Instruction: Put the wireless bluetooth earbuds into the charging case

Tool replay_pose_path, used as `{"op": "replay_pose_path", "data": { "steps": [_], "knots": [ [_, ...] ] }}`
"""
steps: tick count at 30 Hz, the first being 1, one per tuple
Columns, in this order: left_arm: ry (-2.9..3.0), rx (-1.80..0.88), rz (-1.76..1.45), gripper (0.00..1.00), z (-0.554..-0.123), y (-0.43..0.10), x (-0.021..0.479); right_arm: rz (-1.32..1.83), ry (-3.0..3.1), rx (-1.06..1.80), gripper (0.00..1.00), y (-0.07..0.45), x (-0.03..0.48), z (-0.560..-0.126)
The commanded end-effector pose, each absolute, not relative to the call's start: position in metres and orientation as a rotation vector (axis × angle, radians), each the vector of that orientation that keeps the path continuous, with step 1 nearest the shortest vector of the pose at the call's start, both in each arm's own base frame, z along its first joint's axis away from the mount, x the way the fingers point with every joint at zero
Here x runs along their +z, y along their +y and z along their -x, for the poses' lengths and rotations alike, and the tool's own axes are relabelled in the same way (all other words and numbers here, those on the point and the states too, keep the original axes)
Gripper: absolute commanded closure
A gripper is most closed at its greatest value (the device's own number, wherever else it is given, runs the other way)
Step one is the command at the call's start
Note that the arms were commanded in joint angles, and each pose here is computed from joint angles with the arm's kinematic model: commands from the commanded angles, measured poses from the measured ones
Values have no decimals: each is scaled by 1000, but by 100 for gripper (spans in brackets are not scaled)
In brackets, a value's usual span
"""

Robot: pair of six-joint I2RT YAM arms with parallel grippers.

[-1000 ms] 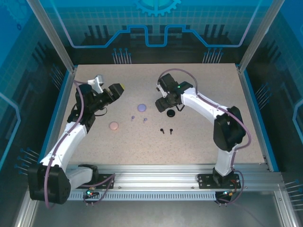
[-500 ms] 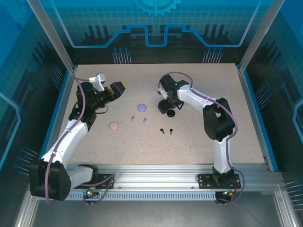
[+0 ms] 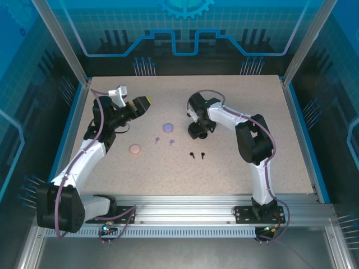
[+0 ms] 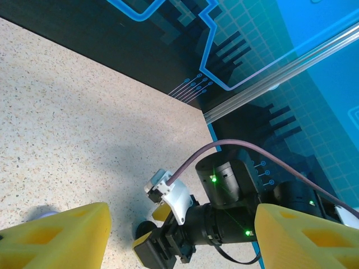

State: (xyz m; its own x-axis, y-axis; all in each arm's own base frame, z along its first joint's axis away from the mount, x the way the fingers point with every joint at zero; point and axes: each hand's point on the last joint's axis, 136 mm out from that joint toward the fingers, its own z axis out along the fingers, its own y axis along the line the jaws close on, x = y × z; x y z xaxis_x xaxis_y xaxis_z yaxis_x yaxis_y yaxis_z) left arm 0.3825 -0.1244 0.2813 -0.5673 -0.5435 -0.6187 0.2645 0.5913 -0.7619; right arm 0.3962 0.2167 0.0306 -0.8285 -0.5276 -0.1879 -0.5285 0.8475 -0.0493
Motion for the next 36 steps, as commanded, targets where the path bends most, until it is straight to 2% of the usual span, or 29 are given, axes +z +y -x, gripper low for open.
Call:
{"op": "replay_pose_path", "data": {
  "steps": [1, 9, 25, 36],
  "knots": [
    [1832, -1107, 144, 30, -382, -131, 306, 834, 2885, 21, 28, 210, 13, -387],
    [1827, -1113, 138, 30, -381, -132, 307, 803, 2904, 49, 35, 205, 8, -386],
    [1833, -1121, 107, 29, -379, -141, 307, 829, 2909, 44, 36, 206, 4, -395],
    [1838, -1133, 82, 29, -377, -147, 306, 874, 2929, 49, 40, 207, 0, -397]
  ]
}}
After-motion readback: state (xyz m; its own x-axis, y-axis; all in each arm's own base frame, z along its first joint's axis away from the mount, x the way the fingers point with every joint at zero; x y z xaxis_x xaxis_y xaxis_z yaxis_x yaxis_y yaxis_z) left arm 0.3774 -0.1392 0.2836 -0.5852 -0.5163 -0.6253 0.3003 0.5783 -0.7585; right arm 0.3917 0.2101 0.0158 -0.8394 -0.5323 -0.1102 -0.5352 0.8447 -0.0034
